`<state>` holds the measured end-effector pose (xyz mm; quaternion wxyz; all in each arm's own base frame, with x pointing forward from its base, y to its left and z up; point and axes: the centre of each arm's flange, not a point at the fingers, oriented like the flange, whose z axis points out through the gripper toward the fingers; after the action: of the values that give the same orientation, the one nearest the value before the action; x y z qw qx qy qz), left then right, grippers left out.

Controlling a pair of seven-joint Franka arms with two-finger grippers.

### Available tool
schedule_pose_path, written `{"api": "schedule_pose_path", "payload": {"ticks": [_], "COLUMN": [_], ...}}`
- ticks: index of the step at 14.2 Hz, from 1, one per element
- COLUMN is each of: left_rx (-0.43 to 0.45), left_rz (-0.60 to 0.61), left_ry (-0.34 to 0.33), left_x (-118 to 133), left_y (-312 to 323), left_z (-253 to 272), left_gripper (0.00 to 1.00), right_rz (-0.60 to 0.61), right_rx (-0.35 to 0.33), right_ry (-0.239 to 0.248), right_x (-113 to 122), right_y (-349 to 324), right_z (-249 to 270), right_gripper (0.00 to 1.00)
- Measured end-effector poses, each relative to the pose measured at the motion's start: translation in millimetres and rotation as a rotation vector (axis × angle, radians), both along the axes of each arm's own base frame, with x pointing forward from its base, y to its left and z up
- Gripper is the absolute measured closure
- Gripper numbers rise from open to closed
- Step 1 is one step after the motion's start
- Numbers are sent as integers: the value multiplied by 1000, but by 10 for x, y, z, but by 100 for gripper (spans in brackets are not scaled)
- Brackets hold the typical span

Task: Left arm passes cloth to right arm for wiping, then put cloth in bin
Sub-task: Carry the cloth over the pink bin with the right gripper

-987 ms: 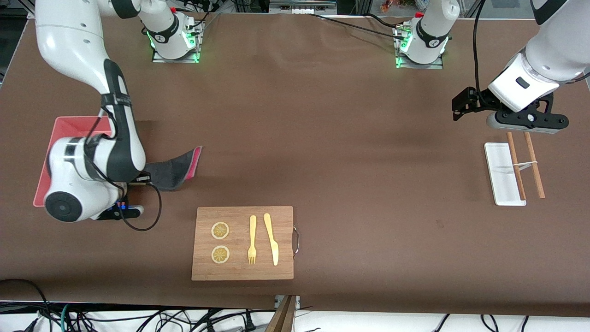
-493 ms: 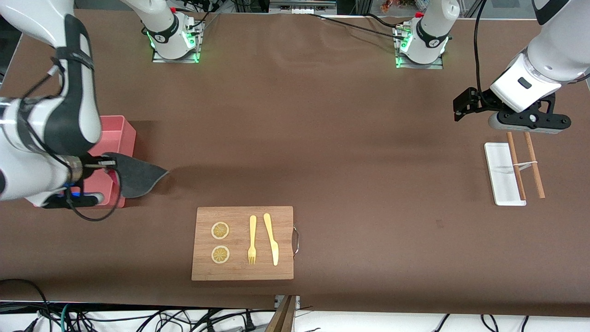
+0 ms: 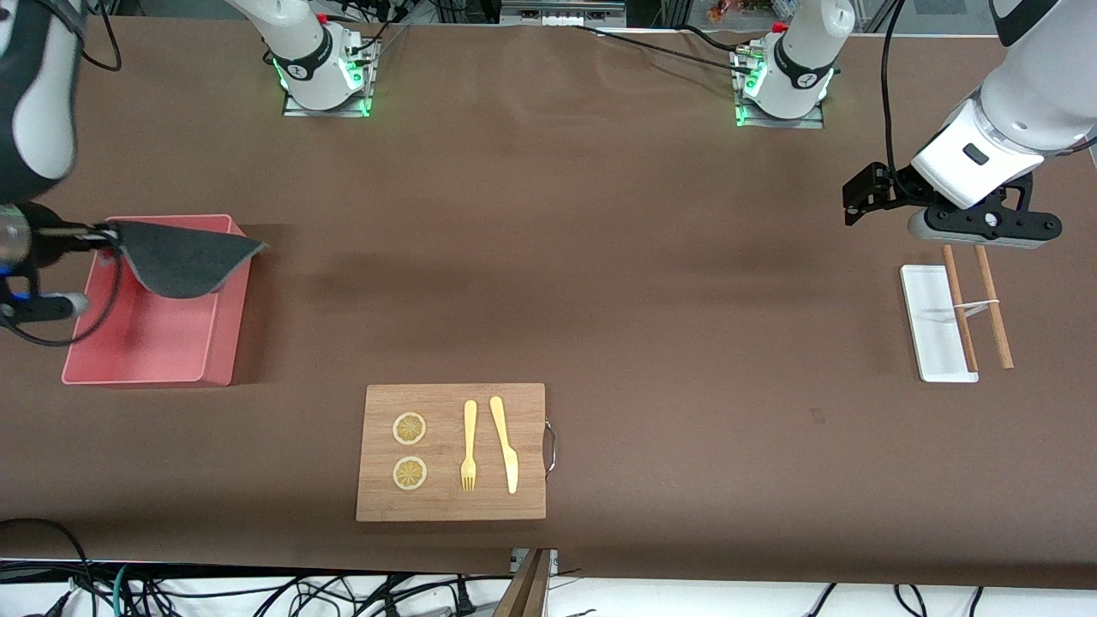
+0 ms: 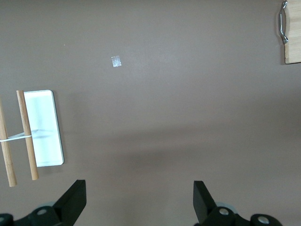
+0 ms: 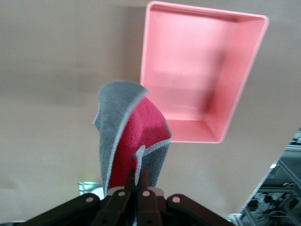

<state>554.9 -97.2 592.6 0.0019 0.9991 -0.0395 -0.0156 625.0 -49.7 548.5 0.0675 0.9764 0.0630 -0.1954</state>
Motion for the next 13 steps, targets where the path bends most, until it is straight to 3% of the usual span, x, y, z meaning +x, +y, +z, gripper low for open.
{"api": "schedule_pose_path", "payload": {"ticks": [3,6,10,13], "left_rx": [0,0,0,0], "left_rz": [1,1,1,1], "left_ry": [0,0,0,0], "left_x": [1,1,1,1], "left_y": [3,4,5,5], "left_z": [0,0,0,1], "left_gripper": [0,0,0,0], "right_rz": [34,46,65,72], "right_rx": [-3,-15,-23,16], "right_ry": [31,35,50,61], "right_x": [-96,-65,57,128], "right_y": [-593,-999,-1068,-1029], "right_z": [8,-330,-868,-1400], "right_gripper": [98,98,98,98]}}
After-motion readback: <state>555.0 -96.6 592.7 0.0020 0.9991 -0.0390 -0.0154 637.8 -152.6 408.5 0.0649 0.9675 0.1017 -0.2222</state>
